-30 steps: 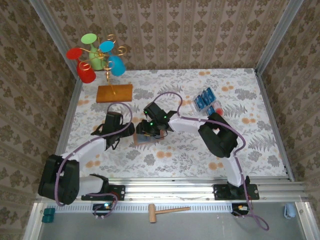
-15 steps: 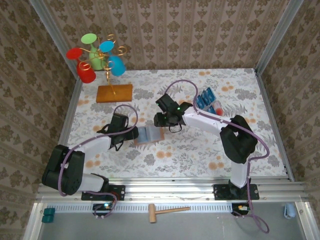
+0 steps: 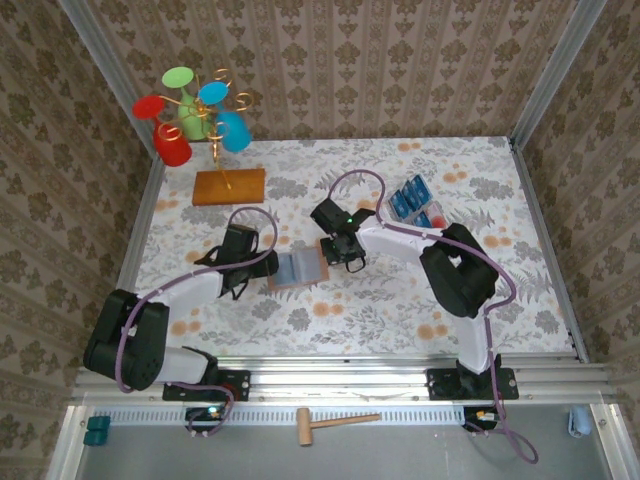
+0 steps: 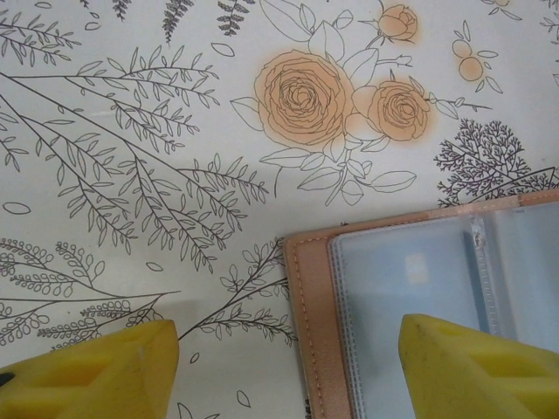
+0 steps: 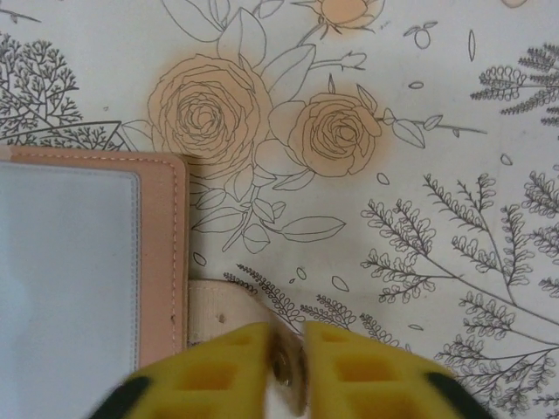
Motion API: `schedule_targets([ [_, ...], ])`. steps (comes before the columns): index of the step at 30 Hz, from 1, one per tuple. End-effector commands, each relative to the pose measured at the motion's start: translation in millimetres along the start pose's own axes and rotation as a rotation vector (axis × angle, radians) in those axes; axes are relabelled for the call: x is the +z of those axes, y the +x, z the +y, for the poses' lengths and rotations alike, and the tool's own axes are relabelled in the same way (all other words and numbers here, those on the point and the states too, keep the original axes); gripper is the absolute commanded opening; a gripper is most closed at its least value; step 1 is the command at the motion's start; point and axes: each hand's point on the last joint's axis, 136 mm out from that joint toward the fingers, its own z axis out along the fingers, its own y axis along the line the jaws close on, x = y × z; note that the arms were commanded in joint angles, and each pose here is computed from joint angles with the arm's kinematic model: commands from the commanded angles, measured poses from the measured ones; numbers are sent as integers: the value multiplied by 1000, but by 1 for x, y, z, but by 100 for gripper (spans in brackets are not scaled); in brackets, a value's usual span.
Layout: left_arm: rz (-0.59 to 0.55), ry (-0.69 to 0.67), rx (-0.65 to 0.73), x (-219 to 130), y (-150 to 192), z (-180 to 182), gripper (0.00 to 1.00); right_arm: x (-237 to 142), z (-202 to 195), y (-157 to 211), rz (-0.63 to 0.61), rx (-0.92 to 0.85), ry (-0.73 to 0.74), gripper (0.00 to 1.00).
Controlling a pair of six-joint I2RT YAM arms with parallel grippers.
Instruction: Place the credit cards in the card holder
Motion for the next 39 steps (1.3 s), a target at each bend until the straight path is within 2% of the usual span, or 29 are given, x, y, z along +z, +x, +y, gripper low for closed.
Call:
schedule_targets([
  [1, -17, 3, 7, -3, -11, -7, 69, 1, -2, -4, -3, 0, 12, 4],
  [3, -17, 2, 8, -4, -12, -7, 69, -1, -3, -3, -4, -2, 13, 0],
  [13, -22, 5, 34, -6, -17, -15, 69, -17, -43, 5, -23, 27, 48, 0],
  [25, -19, 25, 72, -5, -15, -32, 69, -20, -80, 21, 1, 66, 78, 0],
  [26, -17, 24, 74, -5, -15, -33, 69, -22, -80, 21, -1, 65, 72, 7],
  [27, -16, 24, 75, -5, -15, -33, 69, -24, -79, 20, -1, 65, 62, 20],
  [28, -16, 25, 78, -5, -15, -34, 69, -29, -78, 18, -7, 65, 47, 29],
  [30, -17, 25, 77, -5, -15, -34, 69, -43, -76, 8, -28, 75, 6, 38],
  [35, -14, 30, 83, -3, -15, -37, 69, -92, -89, -31, -112, 86, -14, 45],
  [39, -15, 34, 86, -3, -15, -39, 69, -112, -123, -58, -141, 133, 29, 46],
])
